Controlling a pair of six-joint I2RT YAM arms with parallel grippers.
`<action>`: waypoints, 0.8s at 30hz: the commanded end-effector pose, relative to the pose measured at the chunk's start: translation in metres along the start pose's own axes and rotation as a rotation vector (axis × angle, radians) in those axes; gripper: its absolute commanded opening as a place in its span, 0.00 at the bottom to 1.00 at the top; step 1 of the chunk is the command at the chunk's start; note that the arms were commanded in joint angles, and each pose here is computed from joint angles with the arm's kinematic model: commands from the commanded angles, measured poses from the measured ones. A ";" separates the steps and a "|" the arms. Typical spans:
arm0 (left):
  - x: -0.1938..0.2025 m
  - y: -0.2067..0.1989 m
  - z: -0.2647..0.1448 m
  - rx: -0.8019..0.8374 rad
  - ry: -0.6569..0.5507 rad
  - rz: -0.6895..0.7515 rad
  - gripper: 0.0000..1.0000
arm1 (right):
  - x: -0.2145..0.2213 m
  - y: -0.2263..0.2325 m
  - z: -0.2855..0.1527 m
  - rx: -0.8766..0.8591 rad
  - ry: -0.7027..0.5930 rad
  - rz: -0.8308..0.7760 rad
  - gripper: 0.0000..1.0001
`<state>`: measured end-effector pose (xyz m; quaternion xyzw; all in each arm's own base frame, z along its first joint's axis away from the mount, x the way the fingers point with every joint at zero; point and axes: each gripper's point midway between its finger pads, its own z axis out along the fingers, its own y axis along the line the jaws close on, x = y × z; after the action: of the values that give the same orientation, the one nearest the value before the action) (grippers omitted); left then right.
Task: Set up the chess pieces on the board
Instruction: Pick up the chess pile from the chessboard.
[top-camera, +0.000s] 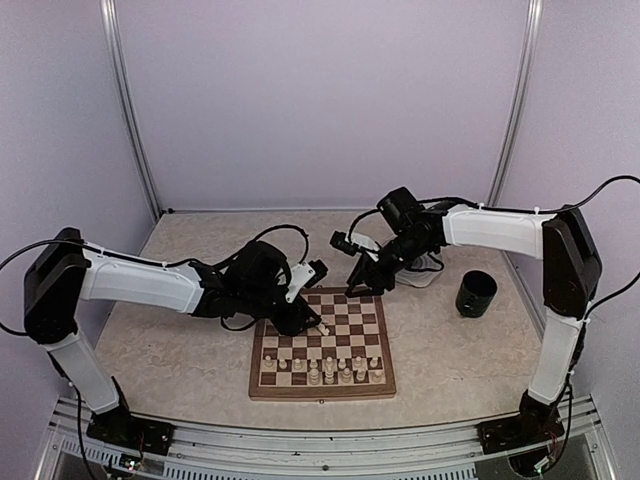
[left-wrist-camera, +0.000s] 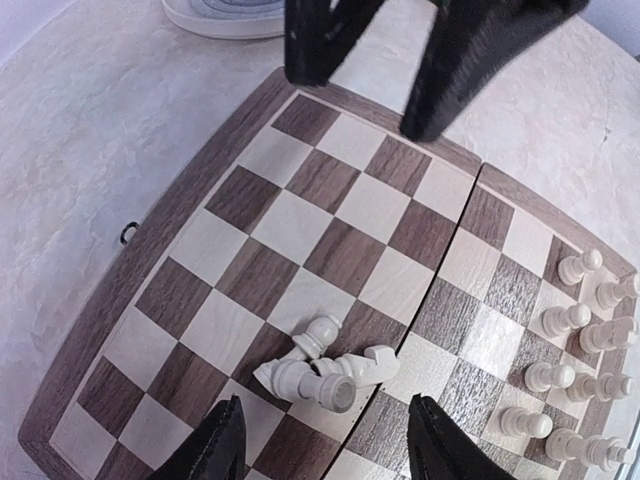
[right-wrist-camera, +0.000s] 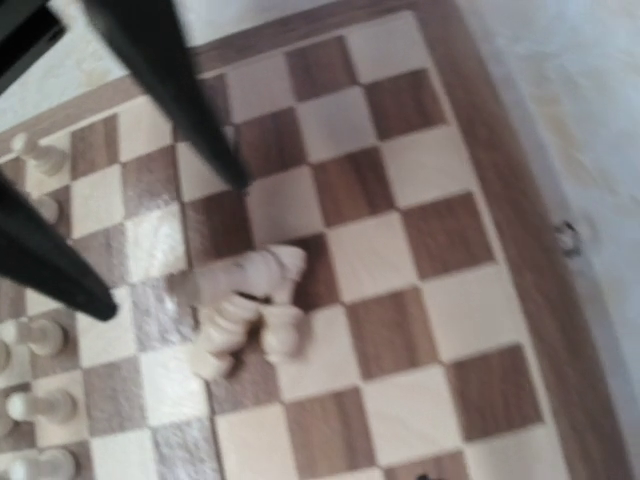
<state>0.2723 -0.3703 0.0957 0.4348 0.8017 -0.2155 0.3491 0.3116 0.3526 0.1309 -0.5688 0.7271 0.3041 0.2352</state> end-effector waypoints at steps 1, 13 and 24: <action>0.009 0.000 0.009 -0.067 0.098 0.104 0.55 | -0.004 -0.011 -0.016 0.035 -0.050 0.012 0.40; 0.018 0.007 0.028 -0.162 0.218 0.190 0.36 | 0.002 -0.024 -0.022 0.044 -0.061 0.058 0.41; 0.008 0.004 0.025 -0.155 0.182 0.181 0.33 | 0.006 -0.023 -0.014 0.010 -0.055 0.076 0.41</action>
<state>0.2804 -0.3729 0.0605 0.4936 0.8086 -0.0737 0.3115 0.3334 0.3330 0.1314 -0.5353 0.7452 0.3103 0.2486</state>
